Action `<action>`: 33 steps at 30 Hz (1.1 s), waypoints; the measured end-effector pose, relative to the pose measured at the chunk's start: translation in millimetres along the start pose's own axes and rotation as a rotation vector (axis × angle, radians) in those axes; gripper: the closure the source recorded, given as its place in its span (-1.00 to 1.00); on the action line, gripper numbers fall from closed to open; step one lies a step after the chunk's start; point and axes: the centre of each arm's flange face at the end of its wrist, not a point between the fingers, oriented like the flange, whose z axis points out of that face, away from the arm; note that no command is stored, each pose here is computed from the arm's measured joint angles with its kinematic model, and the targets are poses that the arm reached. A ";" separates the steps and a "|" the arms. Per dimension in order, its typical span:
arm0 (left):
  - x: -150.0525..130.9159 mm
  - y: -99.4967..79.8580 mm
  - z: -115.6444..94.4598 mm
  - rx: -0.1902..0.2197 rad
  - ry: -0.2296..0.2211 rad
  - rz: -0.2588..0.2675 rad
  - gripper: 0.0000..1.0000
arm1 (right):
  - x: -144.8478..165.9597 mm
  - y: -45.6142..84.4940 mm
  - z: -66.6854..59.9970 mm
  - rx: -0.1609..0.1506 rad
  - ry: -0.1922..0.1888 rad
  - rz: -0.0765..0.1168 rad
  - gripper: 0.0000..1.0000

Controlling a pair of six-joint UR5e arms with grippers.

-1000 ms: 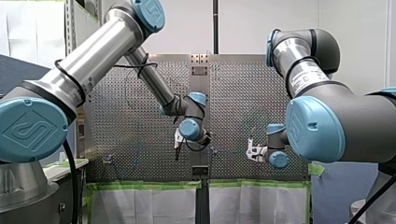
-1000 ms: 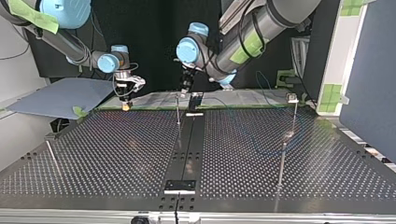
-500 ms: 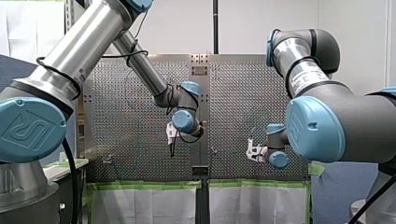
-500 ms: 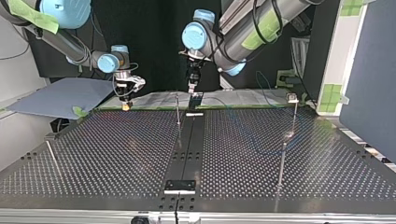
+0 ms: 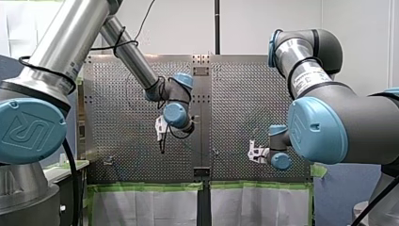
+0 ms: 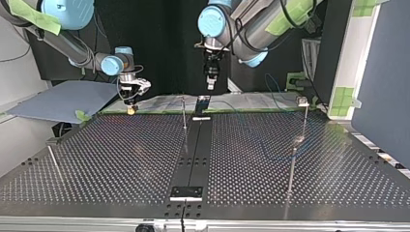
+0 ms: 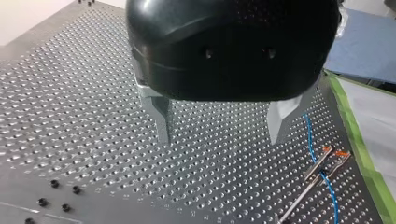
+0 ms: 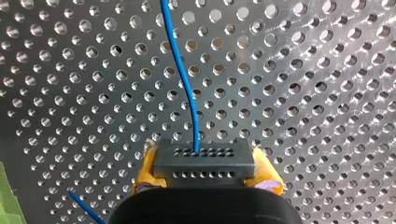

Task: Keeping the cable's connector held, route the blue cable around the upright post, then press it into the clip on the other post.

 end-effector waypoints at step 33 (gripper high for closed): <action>-39.6 60.0 -100.8 -0.012 -0.203 -0.222 -1.00 | 0.0 8.6 -0.3 -0.011 -0.007 -0.001 1.00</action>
